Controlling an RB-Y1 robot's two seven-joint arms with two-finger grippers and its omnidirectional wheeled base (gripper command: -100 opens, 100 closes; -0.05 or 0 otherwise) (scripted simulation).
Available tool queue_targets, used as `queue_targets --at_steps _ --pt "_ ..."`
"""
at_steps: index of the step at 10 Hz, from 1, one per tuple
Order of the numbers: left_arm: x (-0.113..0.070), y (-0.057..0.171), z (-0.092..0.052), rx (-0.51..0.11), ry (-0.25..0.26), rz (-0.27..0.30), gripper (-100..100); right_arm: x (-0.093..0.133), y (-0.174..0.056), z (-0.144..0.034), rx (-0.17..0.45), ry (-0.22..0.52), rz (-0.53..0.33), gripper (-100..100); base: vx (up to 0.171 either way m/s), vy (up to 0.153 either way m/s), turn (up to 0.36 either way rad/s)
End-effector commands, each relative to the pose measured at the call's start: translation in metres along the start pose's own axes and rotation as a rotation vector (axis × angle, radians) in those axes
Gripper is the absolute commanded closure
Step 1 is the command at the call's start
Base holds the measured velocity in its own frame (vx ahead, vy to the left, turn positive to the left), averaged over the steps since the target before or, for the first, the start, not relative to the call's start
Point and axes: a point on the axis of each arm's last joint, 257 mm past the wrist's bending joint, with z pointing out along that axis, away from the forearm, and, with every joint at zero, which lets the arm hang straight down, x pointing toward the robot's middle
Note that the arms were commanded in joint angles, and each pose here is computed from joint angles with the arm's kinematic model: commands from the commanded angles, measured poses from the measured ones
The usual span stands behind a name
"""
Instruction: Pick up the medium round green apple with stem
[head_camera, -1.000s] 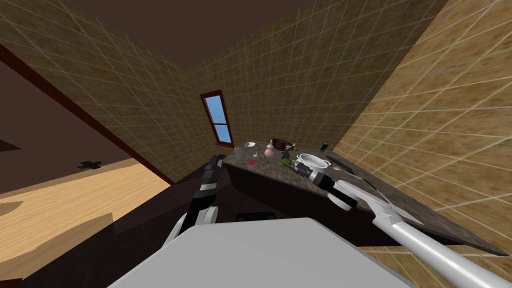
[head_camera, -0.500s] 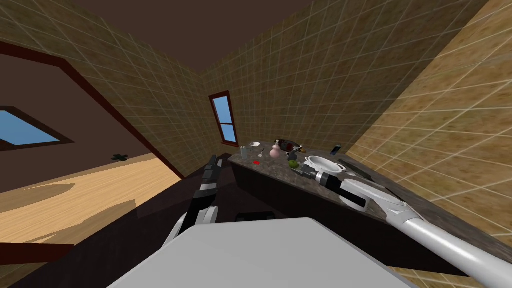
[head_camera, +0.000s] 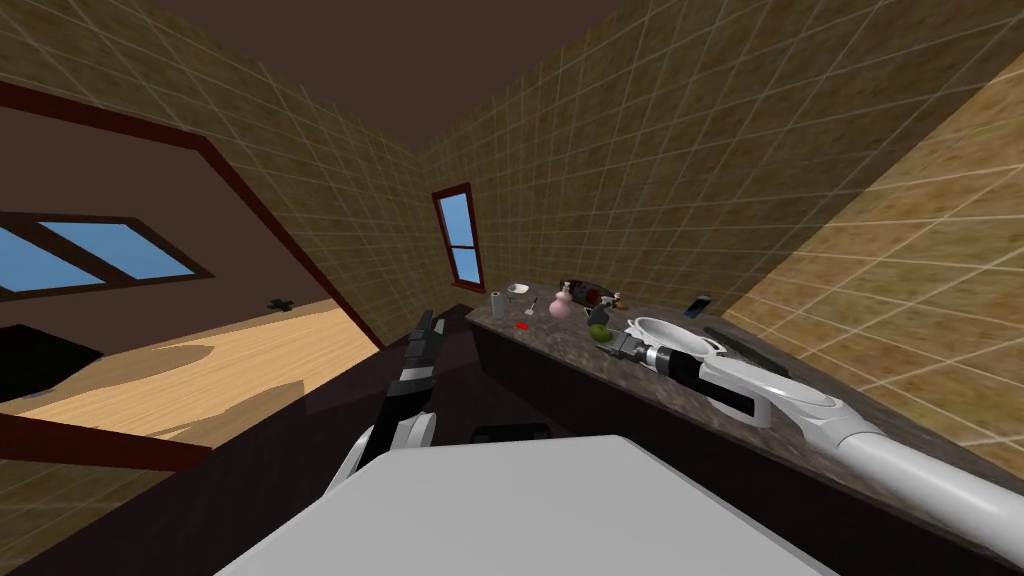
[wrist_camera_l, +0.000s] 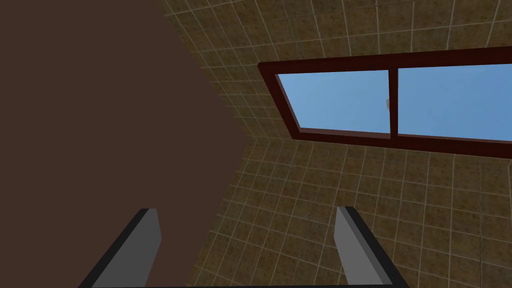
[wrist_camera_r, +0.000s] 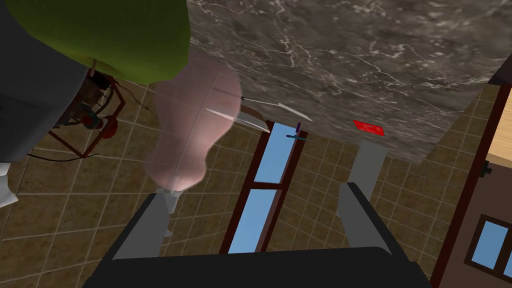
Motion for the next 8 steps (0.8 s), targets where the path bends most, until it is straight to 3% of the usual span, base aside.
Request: queue_targets --at_steps 1,4,5,7,8 --pt "0.000 0.000 0.000 0.000 0.000 0.000 0 0.014 -0.007 -0.005 0.005 0.035 -0.033 -100 0.002 0.034 0.077" --pt "0.000 0.000 0.000 0.000 0.000 0.000 0 0.073 -0.040 -0.039 0.002 0.225 -0.207 -100 0.010 0.052 0.205" --pt "0.000 0.000 0.000 0.000 0.000 0.000 0 0.073 -0.041 -0.040 0.003 0.228 -0.208 -100 0.015 0.037 0.084" --pt "0.000 0.000 0.000 0.000 0.000 0.000 0 0.104 -0.061 -0.066 -0.008 0.340 -0.307 -100 0.012 0.043 0.190" --pt "0.000 0.000 0.000 0.000 0.000 0.000 0 0.105 -0.061 -0.067 -0.006 0.343 -0.307 -100 0.011 0.032 0.060"
